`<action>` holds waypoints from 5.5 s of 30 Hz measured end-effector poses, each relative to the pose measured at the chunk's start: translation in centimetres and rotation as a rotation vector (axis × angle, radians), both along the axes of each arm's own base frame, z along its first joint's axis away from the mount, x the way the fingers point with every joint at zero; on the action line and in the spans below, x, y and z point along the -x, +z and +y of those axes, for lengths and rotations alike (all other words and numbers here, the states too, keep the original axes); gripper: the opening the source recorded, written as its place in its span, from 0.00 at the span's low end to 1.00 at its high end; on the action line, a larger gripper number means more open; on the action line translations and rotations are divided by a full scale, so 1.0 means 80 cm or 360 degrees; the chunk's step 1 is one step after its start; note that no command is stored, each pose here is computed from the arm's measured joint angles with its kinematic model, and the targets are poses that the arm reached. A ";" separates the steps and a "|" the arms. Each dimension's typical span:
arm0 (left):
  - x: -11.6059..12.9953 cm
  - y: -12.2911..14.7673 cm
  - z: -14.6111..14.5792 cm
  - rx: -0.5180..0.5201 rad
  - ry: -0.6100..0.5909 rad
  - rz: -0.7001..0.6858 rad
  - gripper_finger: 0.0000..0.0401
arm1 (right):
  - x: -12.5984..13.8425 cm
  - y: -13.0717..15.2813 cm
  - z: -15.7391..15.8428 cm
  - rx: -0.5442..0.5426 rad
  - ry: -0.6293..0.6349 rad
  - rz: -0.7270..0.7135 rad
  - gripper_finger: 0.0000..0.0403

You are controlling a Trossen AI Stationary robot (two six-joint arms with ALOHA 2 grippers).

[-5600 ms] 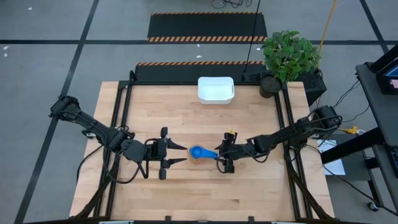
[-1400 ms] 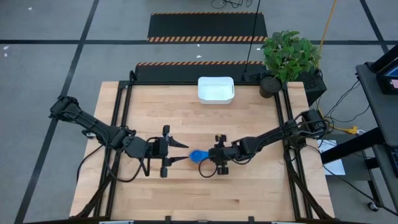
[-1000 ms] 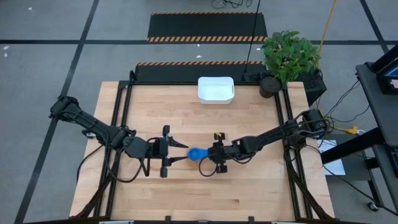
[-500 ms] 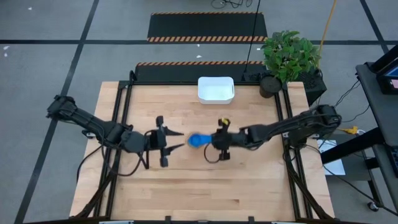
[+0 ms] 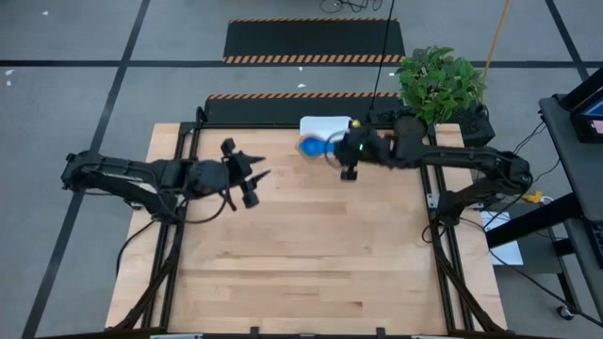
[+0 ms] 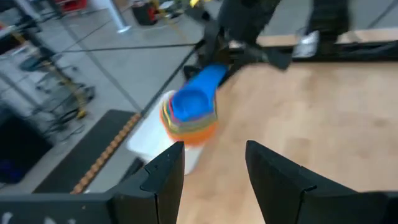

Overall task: Nest measuring cups in basket
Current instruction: Put the nested measuring cups into the white bin, then return to Home Position

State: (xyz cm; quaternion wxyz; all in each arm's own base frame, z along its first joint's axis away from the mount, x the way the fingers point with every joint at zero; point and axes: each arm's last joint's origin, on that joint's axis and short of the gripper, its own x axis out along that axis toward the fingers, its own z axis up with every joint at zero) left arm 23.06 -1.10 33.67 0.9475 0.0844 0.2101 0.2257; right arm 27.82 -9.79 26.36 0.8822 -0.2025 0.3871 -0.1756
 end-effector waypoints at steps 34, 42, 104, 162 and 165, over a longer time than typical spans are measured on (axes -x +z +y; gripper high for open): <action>0.004 0.012 0.104 -0.0070 0.0109 -0.0073 0.44 | -0.003 -0.095 -0.180 -0.0141 -0.0038 0.0230 0.29; 0.004 0.012 0.104 -0.0073 0.0104 -0.0070 0.44 | -0.002 -0.098 -0.178 -0.0171 -0.0034 0.0272 0.31; -0.004 0.011 0.077 0.0037 -0.0068 -0.0120 0.44 | 0.013 0.012 -0.074 -0.0450 -0.0147 -0.0069 0.44; 0.014 -0.118 0.027 0.0034 -0.0342 -0.0361 0.44 | 0.172 -0.134 0.102 -0.0296 0.0390 -0.1055 0.00; 0.029 -0.117 0.031 0.0008 -0.0320 -0.0431 0.44 | 0.173 -0.128 0.100 -0.0279 0.0334 -0.1160 0.00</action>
